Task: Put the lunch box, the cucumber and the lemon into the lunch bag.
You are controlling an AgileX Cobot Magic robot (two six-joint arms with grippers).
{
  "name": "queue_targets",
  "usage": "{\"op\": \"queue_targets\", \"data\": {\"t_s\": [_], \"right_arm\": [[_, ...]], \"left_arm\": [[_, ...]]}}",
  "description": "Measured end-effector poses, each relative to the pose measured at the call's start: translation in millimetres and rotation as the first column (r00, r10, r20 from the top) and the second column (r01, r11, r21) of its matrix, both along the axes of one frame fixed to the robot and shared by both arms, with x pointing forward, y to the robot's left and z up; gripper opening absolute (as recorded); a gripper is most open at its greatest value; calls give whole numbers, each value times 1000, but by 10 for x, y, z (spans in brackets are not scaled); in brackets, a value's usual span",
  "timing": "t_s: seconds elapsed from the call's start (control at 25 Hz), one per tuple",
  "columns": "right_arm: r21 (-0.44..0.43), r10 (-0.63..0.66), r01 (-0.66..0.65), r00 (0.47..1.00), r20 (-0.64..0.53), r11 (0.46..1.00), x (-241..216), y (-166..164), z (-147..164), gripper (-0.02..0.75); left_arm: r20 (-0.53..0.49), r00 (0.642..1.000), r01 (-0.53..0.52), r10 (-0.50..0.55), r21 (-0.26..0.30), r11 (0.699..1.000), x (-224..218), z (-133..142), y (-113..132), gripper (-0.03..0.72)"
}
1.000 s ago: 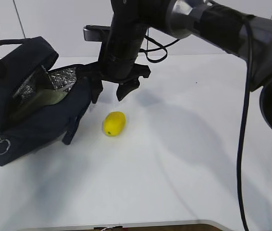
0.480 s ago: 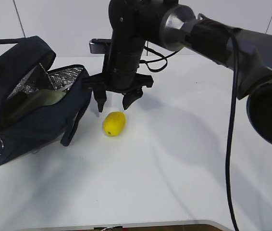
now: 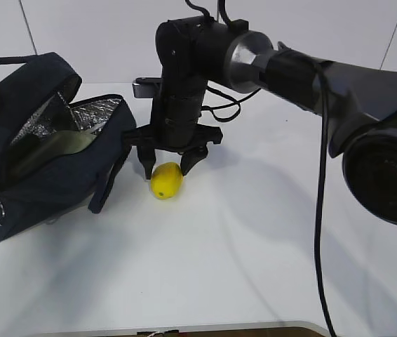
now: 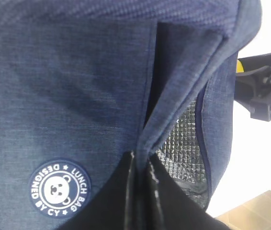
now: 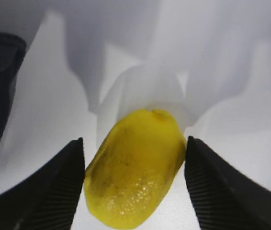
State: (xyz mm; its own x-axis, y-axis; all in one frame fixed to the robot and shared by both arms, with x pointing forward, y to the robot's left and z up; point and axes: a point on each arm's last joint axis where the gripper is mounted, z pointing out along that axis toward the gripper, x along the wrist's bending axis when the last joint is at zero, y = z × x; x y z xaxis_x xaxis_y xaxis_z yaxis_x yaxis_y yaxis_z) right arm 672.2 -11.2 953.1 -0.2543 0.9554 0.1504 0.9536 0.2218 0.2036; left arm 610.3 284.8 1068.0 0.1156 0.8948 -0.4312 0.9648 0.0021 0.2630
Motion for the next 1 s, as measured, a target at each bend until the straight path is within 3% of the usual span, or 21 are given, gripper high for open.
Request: {"op": "queue_targets", "data": {"t_s": [0.2,0.52,0.8,1.0], "right_arm": [[-1,0,0,1000,-1,1000,5,3,-25,507],[19,-4,4,1000,-10,1000,-2,20,-22,374],[89,15,-11,999,-50,996,-41,83,-10,365],[114,30,-28,999,-15,993,-69,72,209,362]], "left_arm": [[0,1000,0,0,0,1000,0,0,0,-13],[0,1000,0,0,-2,1000,0,1,-1,-13],[0,1000,0,0,-2,1000,0,1,-1,-13],[-1,1000,3,-3,17,1000,-2,-7,13,-13]]}}
